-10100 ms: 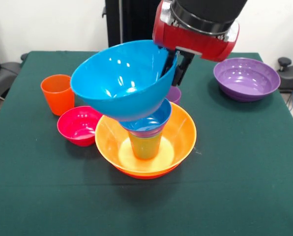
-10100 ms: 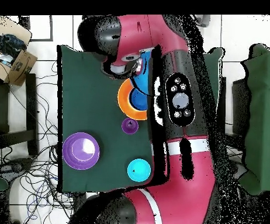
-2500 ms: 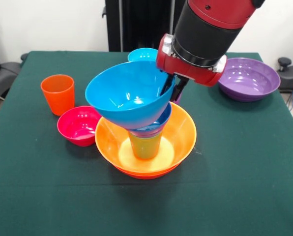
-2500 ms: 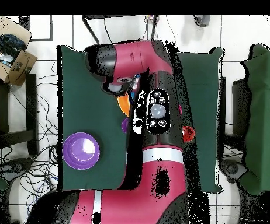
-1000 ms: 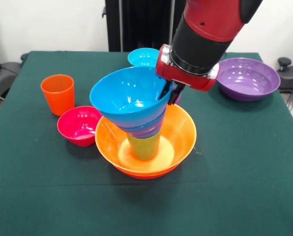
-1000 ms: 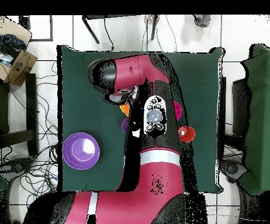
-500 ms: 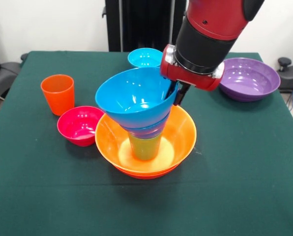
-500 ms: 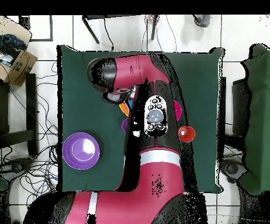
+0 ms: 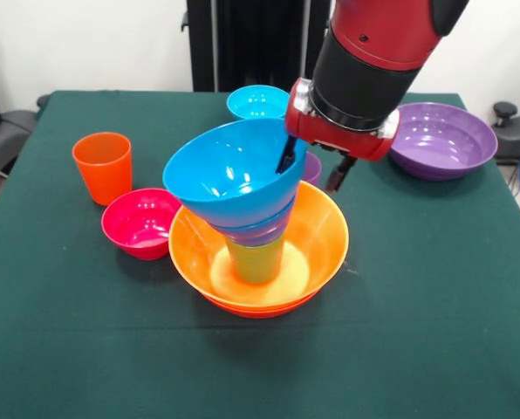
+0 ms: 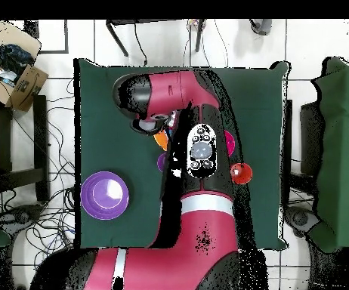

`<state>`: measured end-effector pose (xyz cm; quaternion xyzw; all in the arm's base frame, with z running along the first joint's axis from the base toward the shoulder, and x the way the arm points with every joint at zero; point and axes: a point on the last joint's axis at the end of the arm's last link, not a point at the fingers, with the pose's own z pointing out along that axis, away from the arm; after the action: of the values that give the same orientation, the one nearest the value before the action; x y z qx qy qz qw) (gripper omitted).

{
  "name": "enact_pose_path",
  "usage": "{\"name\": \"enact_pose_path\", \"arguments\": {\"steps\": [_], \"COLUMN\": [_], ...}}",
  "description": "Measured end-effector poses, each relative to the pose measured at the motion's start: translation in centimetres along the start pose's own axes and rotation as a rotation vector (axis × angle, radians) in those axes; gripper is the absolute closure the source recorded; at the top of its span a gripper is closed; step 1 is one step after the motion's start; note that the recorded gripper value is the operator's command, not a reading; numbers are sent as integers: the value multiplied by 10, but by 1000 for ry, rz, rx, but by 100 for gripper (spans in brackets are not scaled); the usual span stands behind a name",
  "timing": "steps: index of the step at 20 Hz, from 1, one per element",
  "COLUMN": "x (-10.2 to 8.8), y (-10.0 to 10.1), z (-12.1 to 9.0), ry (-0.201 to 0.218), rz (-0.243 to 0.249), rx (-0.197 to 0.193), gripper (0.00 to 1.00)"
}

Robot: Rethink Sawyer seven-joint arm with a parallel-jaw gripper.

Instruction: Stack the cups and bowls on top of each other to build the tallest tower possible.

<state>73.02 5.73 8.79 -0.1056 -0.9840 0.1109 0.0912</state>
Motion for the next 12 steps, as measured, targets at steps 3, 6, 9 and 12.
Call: {"name": "enact_pose_path", "arguments": {"steps": [3,6,9,12], "x": [0,0,0,0], "y": [-3,-6,-9,-10], "z": [0,1,1,1], "ry": [0,1,1,1], "rz": [4,8,10,12], "rx": [6,11,15,16], "gripper": [0,0,0,0]}}
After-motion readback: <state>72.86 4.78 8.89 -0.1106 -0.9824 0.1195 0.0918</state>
